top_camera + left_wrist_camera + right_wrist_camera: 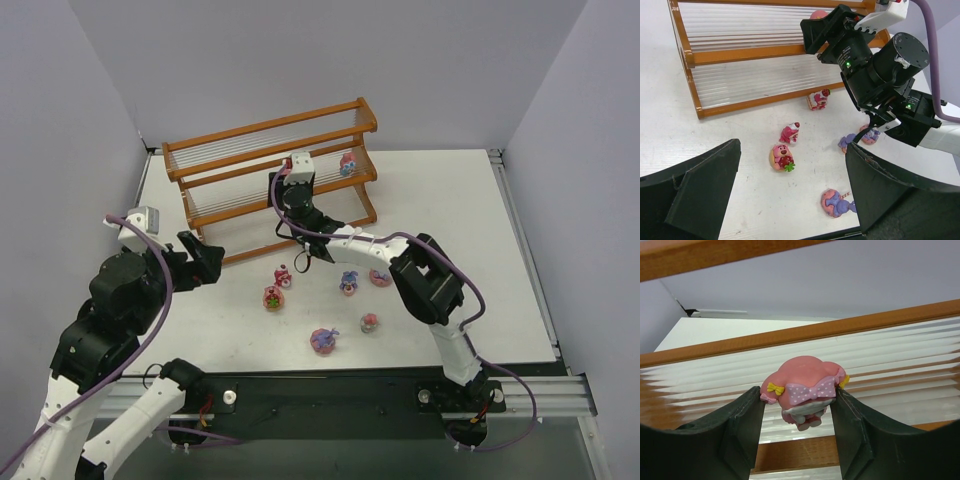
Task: Place and organize the plastic toys onto the shelf
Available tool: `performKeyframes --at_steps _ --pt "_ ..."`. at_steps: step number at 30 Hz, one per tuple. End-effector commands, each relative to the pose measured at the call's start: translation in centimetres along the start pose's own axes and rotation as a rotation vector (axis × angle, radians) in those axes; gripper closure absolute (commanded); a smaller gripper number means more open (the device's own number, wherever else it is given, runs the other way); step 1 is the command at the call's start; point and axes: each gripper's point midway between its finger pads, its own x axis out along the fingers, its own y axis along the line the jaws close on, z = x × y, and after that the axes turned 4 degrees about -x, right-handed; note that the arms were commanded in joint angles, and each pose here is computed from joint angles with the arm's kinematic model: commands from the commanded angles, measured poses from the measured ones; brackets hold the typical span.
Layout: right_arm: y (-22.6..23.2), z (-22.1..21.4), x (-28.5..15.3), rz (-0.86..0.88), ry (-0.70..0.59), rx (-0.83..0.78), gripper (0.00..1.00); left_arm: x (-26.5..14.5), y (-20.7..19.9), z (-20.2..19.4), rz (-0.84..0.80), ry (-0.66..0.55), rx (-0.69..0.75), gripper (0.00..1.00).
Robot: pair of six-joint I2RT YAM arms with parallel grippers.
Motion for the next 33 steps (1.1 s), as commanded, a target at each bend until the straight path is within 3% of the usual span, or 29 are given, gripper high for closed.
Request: performKeyframes --at_steps 1,12,22,33 --pt "0.4 3.3 0.6 -0.038 -0.077 0.09 0.56 -0.2 -0.2 0.3 -0.01 -0.011 -0.02 0.04" --pt "0.5 1.9 1.1 -0.046 -0.038 0.079 0.45 -0.3 0.1 0.2 -0.011 -0.021 -0.017 0.04" --pt "0.9 2.2 0.6 -0.01 -0.043 0.071 0.25 -0.4 0.2 0.1 -0.009 -0.021 -0.012 0.04" --pt "1.2 3.3 -0.3 -0.005 -0.025 0.055 0.16 -0.6 0.3 0.1 -0.008 -0.023 -0.01 0.04"
